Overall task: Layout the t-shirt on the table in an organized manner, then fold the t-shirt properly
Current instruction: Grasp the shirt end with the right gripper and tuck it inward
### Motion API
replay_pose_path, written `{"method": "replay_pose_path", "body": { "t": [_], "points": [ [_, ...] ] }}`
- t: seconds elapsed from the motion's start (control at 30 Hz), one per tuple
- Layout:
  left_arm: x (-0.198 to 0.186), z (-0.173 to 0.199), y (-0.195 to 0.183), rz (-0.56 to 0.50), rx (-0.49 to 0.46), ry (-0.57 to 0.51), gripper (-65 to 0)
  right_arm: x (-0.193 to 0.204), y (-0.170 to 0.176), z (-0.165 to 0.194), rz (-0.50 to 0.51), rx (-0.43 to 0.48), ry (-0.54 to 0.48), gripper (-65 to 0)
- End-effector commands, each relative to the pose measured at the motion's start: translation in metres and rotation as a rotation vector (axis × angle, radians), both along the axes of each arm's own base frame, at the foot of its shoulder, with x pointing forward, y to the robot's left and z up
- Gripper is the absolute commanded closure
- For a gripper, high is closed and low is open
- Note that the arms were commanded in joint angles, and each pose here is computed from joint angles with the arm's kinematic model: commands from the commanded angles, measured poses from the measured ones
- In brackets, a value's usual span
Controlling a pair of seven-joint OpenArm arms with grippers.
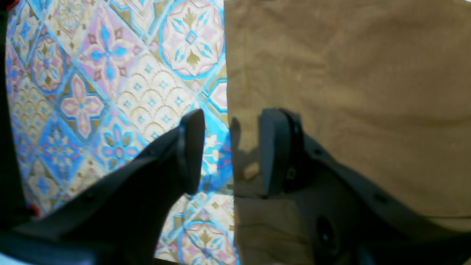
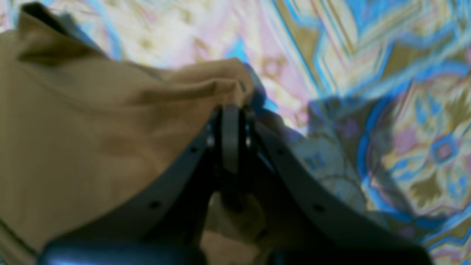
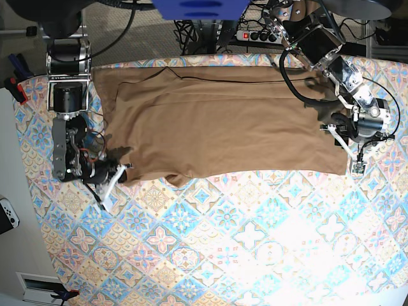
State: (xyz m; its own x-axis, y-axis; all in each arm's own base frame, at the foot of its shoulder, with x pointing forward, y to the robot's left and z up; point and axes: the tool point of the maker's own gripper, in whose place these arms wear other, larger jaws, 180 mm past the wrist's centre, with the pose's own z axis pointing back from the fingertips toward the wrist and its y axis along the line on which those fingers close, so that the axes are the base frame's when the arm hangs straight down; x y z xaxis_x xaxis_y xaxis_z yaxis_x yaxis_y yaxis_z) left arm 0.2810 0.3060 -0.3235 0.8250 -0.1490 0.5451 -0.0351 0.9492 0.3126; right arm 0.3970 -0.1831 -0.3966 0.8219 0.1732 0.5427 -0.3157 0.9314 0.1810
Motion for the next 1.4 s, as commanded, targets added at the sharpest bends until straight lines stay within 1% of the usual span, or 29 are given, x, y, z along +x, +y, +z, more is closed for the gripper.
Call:
{"method": "replay_pose_path", "body": {
  "t": [0.0,0.07,0.13,0.3,0.37,0.43,0.47,0.53,0.6,0.73,0.8,0.87,1.2,1.23,1.3,1.37],
  "points": [
    [0.007,0.008,0.002,-0.002,0.006,-0.033,-24.1,0.02,0.002,0.032,0.015,0.007,-0.089,0.0],
    [0.007,0.004,0.001,-0.002,-0.001,-0.023,-24.1,0.021,0.007,0.045,0.042,-0.012,-0.117,0.0],
    [0.007,0.002,0.001,-0.002,-0.005,-0.019,-24.1,0.008,0.013,0.046,0.072,-0.031,-0.118,0.0],
    [0.006,-0.002,0.0,-0.003,-0.014,-0.008,-24.1,-0.01,0.028,0.065,0.139,-0.07,-0.171,0.0],
    [0.006,-0.005,0.0,-0.003,-0.019,-0.001,-24.1,-0.021,0.032,0.062,0.155,-0.077,-0.165,0.0],
    [0.006,-0.007,0.0,-0.004,-0.023,0.004,-24.1,-0.04,0.034,0.049,0.164,-0.074,-0.137,0.0],
    [0.006,-0.007,0.0,-0.004,-0.023,0.004,-24.1,-0.048,0.031,0.045,0.154,-0.072,-0.127,0.0],
    [0.006,-0.007,0.0,-0.004,-0.023,0.004,-24.1,-0.056,0.019,0.046,0.109,-0.069,-0.136,0.0],
    [0.006,-0.007,0.0,-0.004,-0.023,0.004,-24.1,-0.066,0.011,0.048,0.085,-0.073,-0.144,0.0],
    [0.006,-0.007,0.0,-0.004,-0.023,0.004,-24.1,-0.088,0.01,0.056,0.087,-0.089,-0.173,0.0],
    [0.006,-0.007,0.0,-0.004,-0.023,0.004,-24.1,-0.101,0.009,0.054,0.085,-0.094,-0.166,0.0],
    [0.006,-0.007,0.0,-0.004,-0.023,0.004,-24.1,-0.113,0.008,0.046,0.084,-0.094,-0.136,0.0],
    [0.004,-0.008,0.0,-0.004,-0.023,0.01,-24.1,-0.12,0.016,0.039,0.086,-0.072,-0.112,0.0],
    [0.004,-0.008,0.0,-0.003,-0.022,0.009,-24.1,-0.119,0.016,0.04,0.084,-0.072,-0.116,-3.0],
    [0.004,-0.008,0.0,-0.003,-0.022,0.009,-24.1,-0.119,0.017,0.042,0.083,-0.07,-0.122,-13.4],
    [0.004,-0.008,0.0,-0.003,-0.022,0.009,-24.1,-0.118,0.017,0.043,0.084,-0.07,-0.127,-21.1]
  ]
}}
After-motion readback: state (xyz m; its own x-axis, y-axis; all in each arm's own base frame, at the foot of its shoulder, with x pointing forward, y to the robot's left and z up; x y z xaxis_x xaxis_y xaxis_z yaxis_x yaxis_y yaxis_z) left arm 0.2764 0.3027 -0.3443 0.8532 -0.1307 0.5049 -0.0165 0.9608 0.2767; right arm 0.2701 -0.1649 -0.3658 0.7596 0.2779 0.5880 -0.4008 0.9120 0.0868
